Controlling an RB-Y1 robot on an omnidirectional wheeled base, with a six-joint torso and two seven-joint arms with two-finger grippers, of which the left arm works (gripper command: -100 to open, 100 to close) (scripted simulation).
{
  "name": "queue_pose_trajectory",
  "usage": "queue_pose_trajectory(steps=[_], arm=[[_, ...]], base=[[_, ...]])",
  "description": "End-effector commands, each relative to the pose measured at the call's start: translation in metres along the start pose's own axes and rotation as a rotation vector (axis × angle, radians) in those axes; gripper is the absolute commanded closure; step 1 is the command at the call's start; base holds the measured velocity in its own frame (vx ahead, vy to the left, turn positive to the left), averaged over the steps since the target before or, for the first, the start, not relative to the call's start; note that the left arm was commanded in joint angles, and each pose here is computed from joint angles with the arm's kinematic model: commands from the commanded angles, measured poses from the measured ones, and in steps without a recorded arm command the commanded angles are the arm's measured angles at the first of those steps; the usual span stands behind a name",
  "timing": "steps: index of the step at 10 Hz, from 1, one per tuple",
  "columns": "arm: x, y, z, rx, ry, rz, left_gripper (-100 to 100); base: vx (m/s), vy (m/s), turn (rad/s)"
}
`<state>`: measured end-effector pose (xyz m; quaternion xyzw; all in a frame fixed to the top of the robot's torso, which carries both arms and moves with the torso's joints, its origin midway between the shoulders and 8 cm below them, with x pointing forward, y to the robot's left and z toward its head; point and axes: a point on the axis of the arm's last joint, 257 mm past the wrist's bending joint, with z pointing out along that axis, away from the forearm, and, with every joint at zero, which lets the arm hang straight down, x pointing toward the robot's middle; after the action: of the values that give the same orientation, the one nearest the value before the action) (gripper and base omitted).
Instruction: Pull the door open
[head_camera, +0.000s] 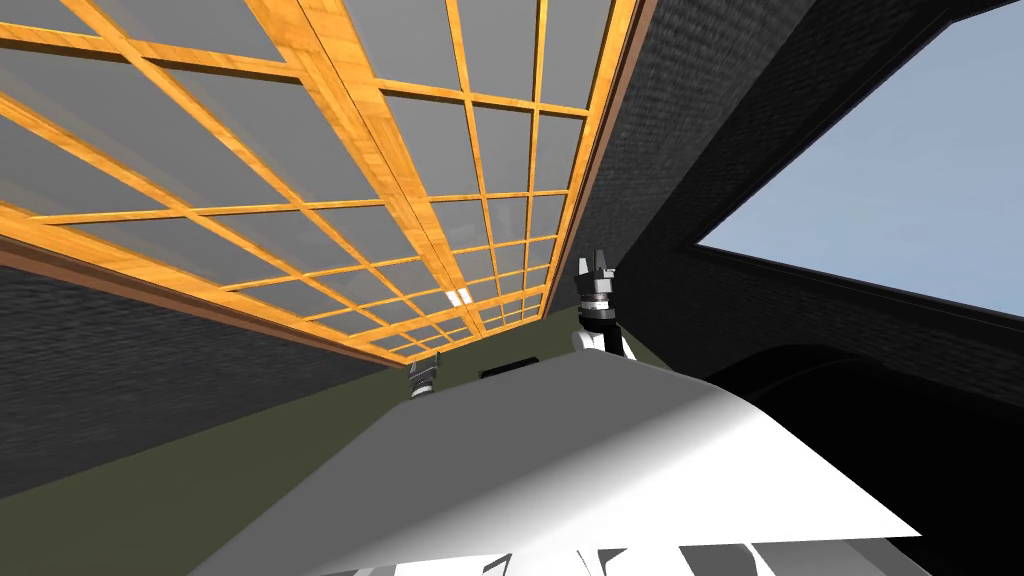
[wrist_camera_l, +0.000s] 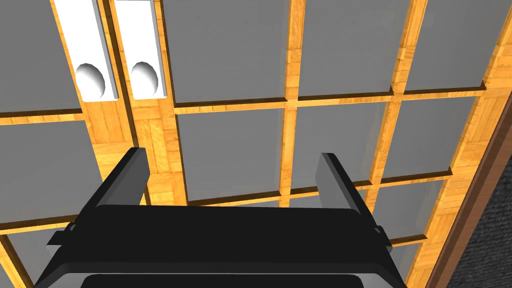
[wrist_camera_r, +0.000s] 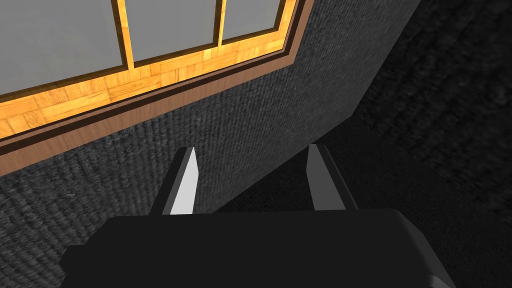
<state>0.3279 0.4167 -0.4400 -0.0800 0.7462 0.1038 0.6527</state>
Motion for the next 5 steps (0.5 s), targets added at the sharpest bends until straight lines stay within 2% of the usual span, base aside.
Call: queue_pose_trajectory(steps=[1,4,5], arm=[[0.014,0.02,-0.0137,-0.038,0.035,0.015,-100],[0.033,0.051,-0.0353,-0.099,0.089,0.036,-100],[0.035,0.055,-0.038,-0.107,0.096,0.038,-100]], base=[[-0.138,-0.006,0.033],[-0.168,0.032,0.018],[-0.14,-0.003,0.005]])
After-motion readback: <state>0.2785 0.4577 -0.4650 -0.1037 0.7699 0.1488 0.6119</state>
